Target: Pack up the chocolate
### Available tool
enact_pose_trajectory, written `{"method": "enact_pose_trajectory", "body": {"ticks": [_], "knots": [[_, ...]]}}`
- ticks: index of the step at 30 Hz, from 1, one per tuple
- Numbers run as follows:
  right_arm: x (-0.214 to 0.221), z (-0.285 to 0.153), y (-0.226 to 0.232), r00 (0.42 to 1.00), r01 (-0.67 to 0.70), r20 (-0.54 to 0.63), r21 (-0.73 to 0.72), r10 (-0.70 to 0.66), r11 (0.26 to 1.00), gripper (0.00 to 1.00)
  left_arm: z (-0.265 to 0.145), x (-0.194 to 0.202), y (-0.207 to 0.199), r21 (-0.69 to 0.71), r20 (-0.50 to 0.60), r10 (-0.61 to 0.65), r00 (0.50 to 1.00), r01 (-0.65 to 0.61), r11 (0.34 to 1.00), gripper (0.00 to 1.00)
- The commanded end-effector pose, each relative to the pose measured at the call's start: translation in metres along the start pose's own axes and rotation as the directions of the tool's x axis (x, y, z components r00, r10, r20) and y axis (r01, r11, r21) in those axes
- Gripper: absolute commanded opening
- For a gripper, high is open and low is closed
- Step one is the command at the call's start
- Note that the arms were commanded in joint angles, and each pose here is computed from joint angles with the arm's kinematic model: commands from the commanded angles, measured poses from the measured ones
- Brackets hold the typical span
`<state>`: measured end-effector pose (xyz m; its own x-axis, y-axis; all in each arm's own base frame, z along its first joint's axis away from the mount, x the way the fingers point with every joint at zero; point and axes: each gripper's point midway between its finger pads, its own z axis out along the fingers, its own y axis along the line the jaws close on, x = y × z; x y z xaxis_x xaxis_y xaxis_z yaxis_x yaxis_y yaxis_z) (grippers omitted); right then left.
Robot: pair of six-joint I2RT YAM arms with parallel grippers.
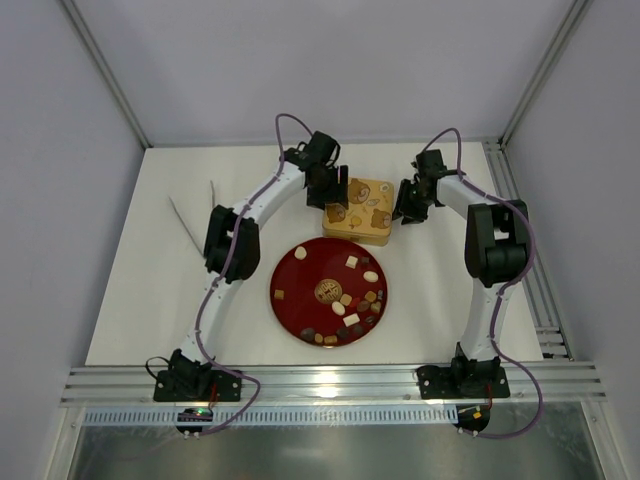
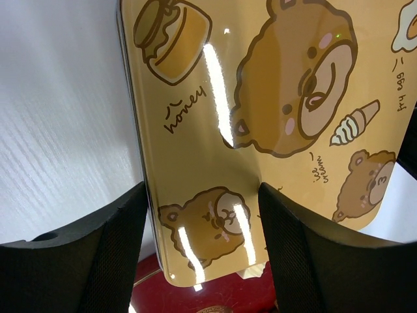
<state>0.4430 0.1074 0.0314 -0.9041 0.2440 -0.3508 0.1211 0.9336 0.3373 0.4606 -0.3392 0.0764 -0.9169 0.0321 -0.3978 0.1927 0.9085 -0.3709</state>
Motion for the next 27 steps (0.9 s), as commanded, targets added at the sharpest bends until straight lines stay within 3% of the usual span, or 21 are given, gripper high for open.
{"method": "enact_pose_trajectory", "body": {"ticks": [1,11,27], "knots": [[-0.004,0.003,0.029,1.0,0.012,0.018,-0.088,-0.01,0.996,0.41,0.003,0.009,-0.016,0.011,-0.017,0.05,0.999,-0.049,0.999,0.67],[-0.004,-0.004,0.009,0.999,-0.008,0.031,-0.023,0.008,1.0,0.47,0.012,0.022,0.008,-0.104,-0.069,0.033,0.997,-0.04,0.994,0.67],[-0.024,-0.03,-0.006,0.987,-0.107,0.115,-0.053,0.112,0.993,0.54,0.028,0.056,0.042,-0.208,-0.121,-0.063,0.991,0.037,0.977,0.68]]}}
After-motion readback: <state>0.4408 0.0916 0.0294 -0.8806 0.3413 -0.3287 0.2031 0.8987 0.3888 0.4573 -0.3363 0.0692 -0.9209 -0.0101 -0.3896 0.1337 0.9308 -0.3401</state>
